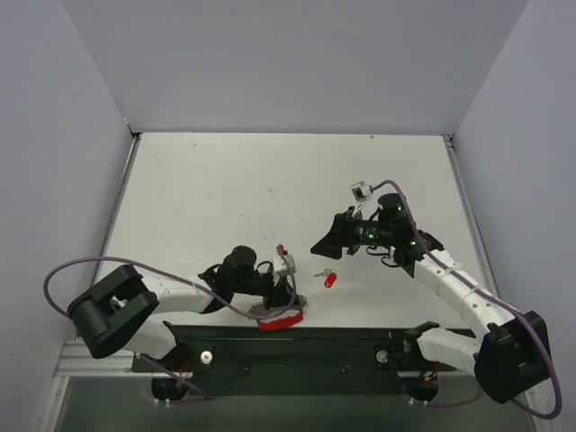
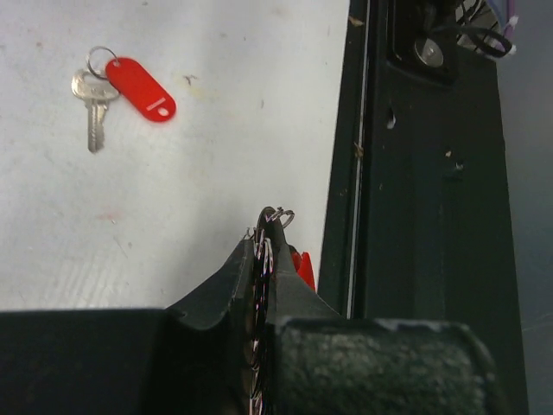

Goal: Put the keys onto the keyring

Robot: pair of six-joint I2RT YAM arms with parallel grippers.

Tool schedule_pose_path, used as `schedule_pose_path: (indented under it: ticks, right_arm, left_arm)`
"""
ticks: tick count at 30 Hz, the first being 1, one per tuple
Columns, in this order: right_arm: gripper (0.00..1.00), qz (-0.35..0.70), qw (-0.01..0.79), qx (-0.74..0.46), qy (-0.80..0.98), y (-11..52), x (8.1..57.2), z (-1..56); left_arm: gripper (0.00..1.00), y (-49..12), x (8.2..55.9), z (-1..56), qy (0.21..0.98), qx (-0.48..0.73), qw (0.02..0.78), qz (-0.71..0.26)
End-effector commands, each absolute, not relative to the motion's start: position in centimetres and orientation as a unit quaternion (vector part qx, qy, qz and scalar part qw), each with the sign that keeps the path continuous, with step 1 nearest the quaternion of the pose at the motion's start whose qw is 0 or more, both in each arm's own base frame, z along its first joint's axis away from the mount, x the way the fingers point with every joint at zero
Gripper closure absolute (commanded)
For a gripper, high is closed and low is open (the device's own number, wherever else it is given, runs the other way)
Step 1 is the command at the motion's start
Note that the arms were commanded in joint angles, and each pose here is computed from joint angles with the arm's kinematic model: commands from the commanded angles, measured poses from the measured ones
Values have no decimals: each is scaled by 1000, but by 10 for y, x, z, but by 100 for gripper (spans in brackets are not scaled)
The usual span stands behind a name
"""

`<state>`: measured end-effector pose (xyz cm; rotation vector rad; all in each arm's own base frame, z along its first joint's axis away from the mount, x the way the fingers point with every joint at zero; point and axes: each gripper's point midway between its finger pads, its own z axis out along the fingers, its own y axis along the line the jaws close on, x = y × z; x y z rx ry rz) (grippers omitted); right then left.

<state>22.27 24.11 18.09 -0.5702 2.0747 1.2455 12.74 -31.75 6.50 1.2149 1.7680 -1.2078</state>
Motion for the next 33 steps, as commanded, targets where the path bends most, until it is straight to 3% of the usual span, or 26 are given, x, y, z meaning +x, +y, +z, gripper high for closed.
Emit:
schedule_pose_path:
  ticks: [1,3,4,8,13,17,22,33]
  right_arm:
    - [34,456,333,-227,794,237,229,172]
    - [33,448,334,-228,797,235,229,169]
    - [32,442,330,-225,803,233,228,165]
    - [31,422,323,-223,817,227,225,155]
    - [32,375,298,-234,846,222,218,132]
    - [37,334,258,-263,868,232,208,104]
    - [51,315,229,-262,883,236,206,86]
    - [60,239,196,-304,901,246,201,49]
  left_arm:
    - [68,-339,179,93,648,469,401,-448]
    - [34,-339,197,95,656,473,419,-413]
    - [10,-338,202,99,656,471,428,-406]
    - [9,-325,224,123,667,440,466,-381]
    - [9,-315,225,124,705,414,444,-366]
    - [9,-309,224,114,724,388,440,-364]
    - [9,-292,239,111,759,330,437,-354]
    - [9,-274,253,116,792,255,404,-381]
